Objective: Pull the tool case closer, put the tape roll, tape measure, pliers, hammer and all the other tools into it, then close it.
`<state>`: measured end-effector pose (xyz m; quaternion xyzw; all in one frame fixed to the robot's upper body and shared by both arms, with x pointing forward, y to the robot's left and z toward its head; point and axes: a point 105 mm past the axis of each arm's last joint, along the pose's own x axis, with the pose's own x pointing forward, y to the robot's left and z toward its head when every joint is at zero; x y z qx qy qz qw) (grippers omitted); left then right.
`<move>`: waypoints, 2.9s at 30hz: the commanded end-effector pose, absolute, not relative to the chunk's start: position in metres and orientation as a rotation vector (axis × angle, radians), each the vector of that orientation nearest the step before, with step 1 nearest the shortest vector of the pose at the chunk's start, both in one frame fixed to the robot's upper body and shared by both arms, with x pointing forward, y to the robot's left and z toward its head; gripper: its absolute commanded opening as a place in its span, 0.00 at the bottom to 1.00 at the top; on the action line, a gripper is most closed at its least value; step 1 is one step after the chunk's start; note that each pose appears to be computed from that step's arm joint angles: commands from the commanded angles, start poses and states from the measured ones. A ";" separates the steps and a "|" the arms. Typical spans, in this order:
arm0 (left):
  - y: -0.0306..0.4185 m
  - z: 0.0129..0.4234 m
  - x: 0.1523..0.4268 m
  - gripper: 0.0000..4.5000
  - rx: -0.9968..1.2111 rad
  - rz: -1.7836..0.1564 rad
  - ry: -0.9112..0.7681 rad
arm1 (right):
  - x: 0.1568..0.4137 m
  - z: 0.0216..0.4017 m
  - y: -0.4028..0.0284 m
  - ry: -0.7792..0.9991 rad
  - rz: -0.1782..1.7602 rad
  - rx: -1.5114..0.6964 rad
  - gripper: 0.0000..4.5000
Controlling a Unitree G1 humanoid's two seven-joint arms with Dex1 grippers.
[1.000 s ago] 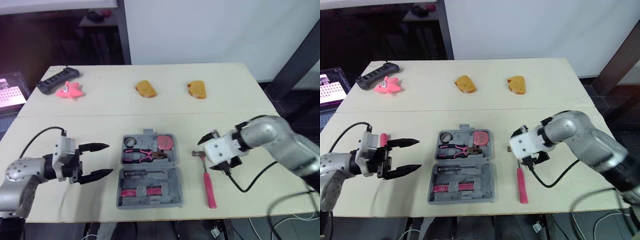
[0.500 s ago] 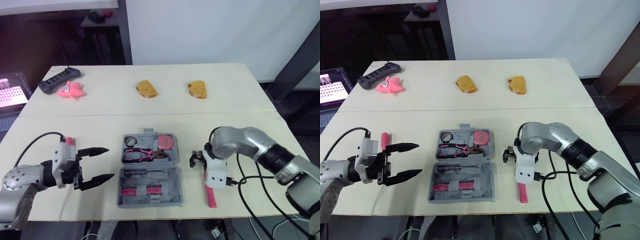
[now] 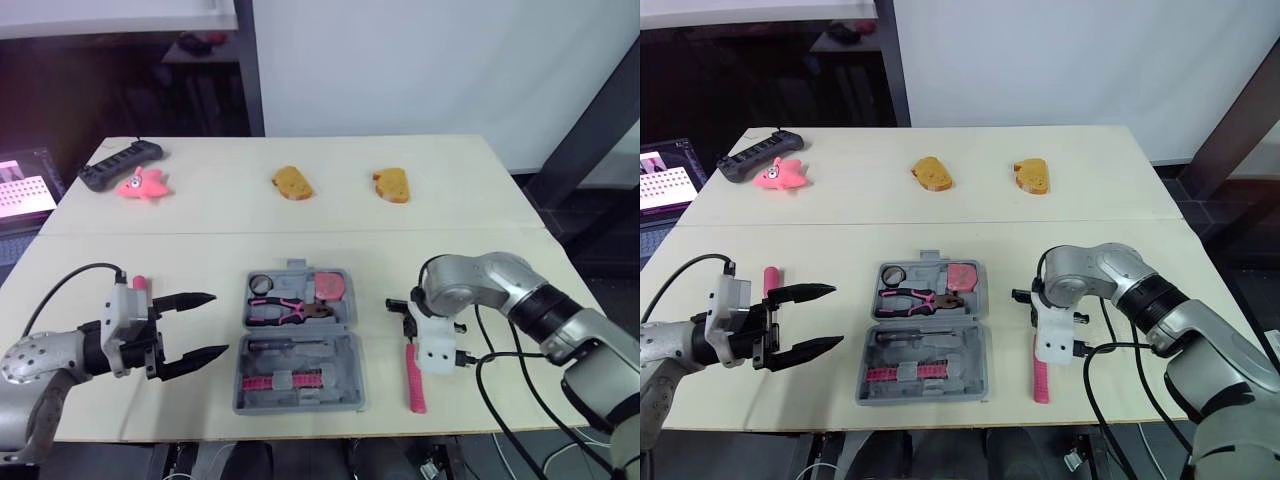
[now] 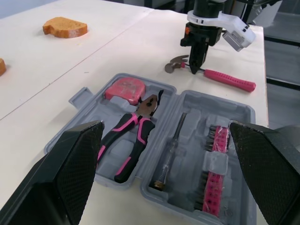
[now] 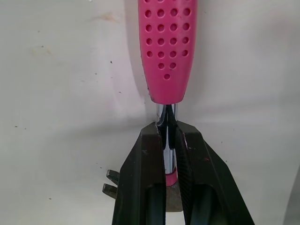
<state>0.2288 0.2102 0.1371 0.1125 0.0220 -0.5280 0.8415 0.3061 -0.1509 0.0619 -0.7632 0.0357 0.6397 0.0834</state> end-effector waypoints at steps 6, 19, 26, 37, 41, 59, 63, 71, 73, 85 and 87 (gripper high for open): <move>0.207 0.152 0.233 1.00 0.203 -1.211 -0.053 | 0.317 0.138 -0.165 0.270 1.552 -1.918 0.01; 0.204 0.143 0.227 1.00 0.190 -1.458 -0.070 | 0.235 0.148 -0.179 1.069 0.995 -0.315 0.01; 0.199 0.141 0.228 1.00 0.208 -1.488 -0.077 | 0.235 0.101 -0.193 1.011 0.706 -0.064 0.01; 0.194 0.141 0.226 1.00 0.224 -1.506 -0.086 | 0.251 0.056 -0.152 0.912 0.350 0.131 0.01; 0.195 0.141 0.226 1.00 0.232 -1.503 -0.081 | 0.248 0.041 -0.146 0.964 0.275 0.176 0.01; 0.202 0.142 0.228 1.00 0.233 -1.479 -0.054 | 0.230 0.125 -0.123 0.492 0.367 -0.259 0.99; 0.202 0.141 0.230 1.00 0.221 -1.480 -0.045 | 0.221 0.112 -0.124 0.453 0.294 -0.299 0.99; 0.203 0.145 0.237 1.00 0.220 -1.484 -0.028 | 0.221 0.072 -0.132 0.468 0.159 -0.218 0.99; 0.203 0.146 0.238 1.00 0.223 -1.486 -0.025 | 0.222 0.065 -0.129 0.465 0.155 -0.201 0.99; 0.207 0.150 0.236 1.00 0.236 -1.481 -0.014 | 0.217 0.016 -0.142 0.614 0.076 -0.163 0.94; 0.207 0.150 0.236 1.00 0.237 -1.479 -0.014 | 0.213 0.008 -0.142 0.651 0.079 -0.161 0.81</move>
